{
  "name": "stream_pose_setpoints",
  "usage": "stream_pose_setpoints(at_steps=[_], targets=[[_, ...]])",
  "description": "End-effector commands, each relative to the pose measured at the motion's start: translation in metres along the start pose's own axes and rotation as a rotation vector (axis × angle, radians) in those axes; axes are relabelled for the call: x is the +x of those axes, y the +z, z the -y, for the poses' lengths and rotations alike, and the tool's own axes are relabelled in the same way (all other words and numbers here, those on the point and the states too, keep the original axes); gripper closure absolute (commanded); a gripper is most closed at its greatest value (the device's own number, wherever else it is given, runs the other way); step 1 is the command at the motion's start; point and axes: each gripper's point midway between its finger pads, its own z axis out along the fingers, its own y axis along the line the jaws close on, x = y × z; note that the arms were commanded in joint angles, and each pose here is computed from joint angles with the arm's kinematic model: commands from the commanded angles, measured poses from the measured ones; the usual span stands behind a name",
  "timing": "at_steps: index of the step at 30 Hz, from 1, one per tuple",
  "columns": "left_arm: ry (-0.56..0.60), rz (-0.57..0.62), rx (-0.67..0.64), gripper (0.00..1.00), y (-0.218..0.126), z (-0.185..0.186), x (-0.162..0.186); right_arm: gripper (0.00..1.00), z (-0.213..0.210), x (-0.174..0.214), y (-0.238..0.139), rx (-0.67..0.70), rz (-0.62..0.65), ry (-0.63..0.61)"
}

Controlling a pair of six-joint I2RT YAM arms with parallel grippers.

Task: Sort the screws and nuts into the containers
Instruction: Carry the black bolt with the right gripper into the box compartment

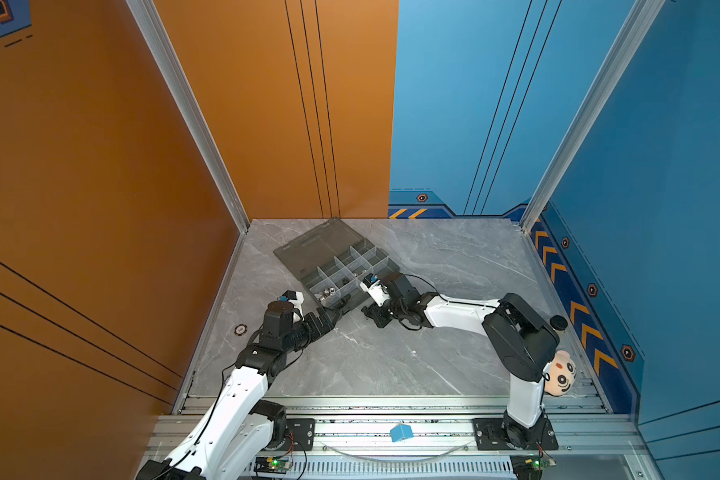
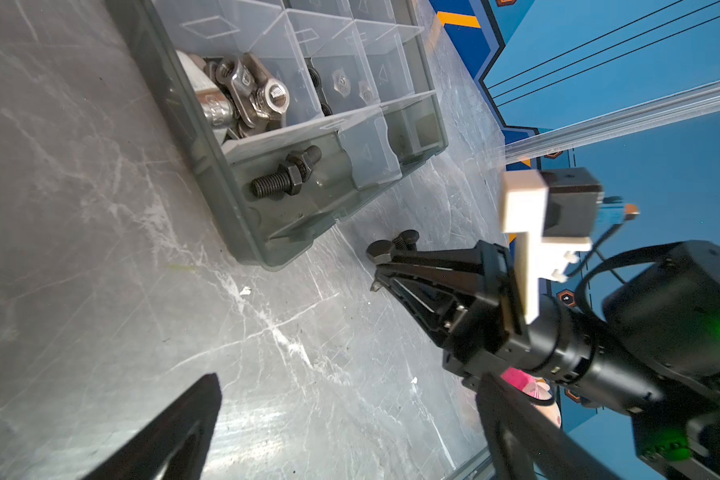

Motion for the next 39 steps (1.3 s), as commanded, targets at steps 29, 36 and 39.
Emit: stream_pose_setpoints(at_steps=[29,36,39], targets=[[0.006,0.001,0.015,0.02,-0.004,0.006,-0.003,0.97,0.02,-0.065,0.045,0.07,0.01,0.011],[0.008,0.008,0.017,0.02,-0.005,0.007,-0.004,0.85,0.021,-0.064,0.045,0.082,0.003,0.015],[0.007,0.009,0.018,0.02,-0.006,0.007,-0.004,0.73,0.021,-0.065,0.044,0.087,0.005,0.013]])
